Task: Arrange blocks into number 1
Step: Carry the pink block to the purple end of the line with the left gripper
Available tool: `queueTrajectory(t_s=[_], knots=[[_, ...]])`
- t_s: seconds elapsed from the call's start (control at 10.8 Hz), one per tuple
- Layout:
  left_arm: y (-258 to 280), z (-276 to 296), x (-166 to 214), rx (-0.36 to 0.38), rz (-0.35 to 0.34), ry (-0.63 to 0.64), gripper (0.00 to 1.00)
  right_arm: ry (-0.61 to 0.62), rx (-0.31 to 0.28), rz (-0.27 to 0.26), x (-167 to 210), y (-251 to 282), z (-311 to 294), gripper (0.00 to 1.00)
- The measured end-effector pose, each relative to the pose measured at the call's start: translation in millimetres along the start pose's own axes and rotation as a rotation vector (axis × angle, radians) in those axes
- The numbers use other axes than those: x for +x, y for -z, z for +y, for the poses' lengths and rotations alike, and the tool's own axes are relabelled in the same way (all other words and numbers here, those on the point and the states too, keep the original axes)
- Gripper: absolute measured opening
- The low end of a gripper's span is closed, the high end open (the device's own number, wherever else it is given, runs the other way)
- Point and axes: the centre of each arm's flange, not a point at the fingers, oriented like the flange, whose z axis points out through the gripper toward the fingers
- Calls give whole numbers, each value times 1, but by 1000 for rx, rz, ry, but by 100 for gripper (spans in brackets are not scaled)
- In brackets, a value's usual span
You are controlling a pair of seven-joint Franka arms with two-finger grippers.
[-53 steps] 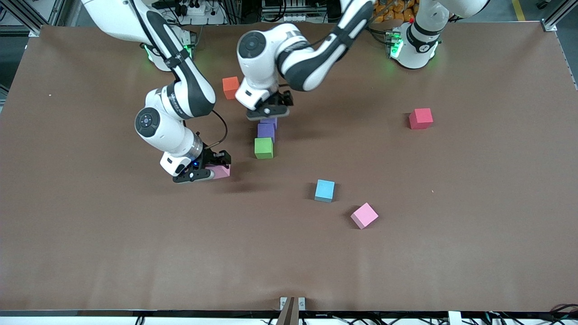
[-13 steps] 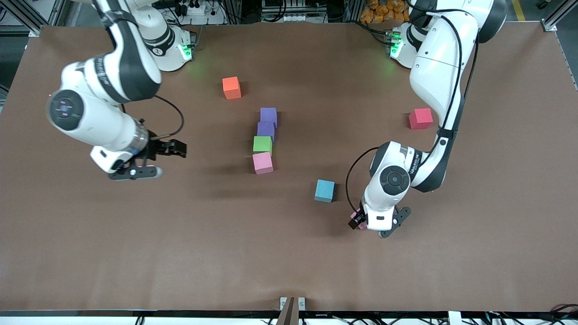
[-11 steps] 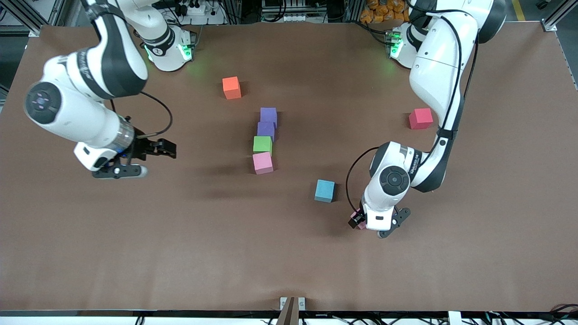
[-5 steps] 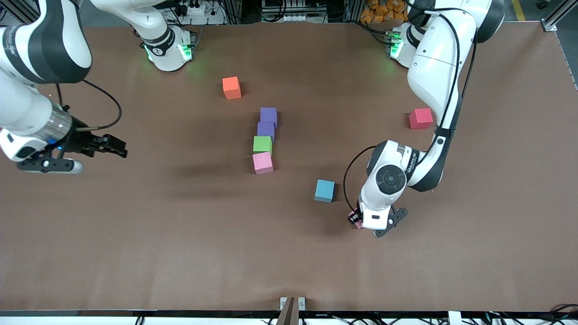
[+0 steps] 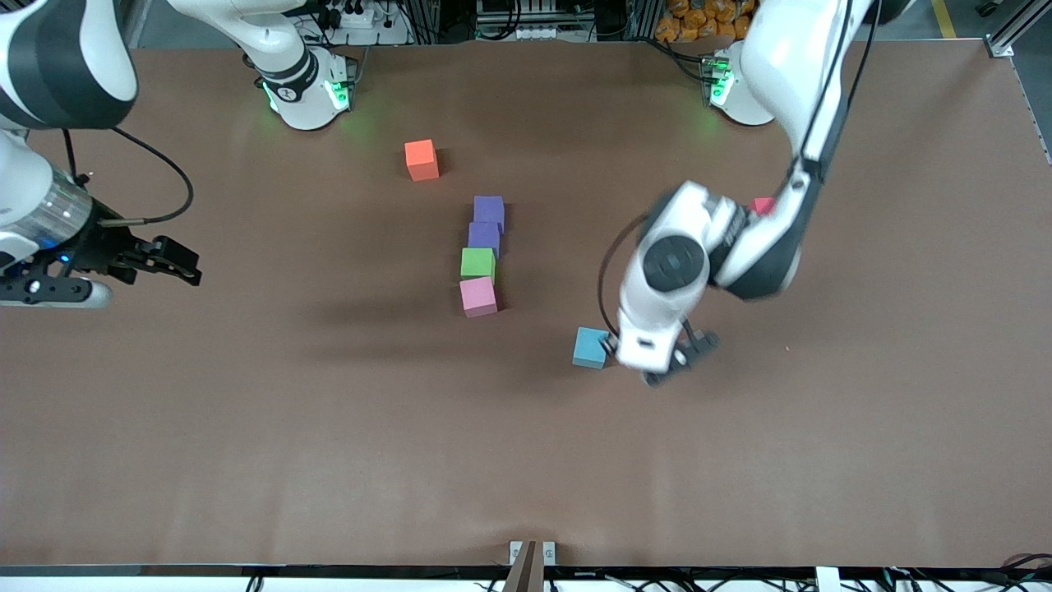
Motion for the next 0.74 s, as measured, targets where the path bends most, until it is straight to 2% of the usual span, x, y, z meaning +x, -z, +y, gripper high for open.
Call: queueTrajectory(t_s=[0.28, 0.37, 0.56, 0.74], knots=[[-23, 33, -162, 43, -64, -51, 61, -2, -10, -31, -7, 23, 3, 100], [-39, 41, -227, 54, -66, -73, 61, -10, -13, -44, -9, 32, 8, 100], [-68, 40, -342, 47, -59, -116, 61, -30, -13, -33, -12, 57, 20, 100], [-73, 31, -403, 51, -70, -175, 61, -29, -11, -13, -17, 75, 28, 100]])
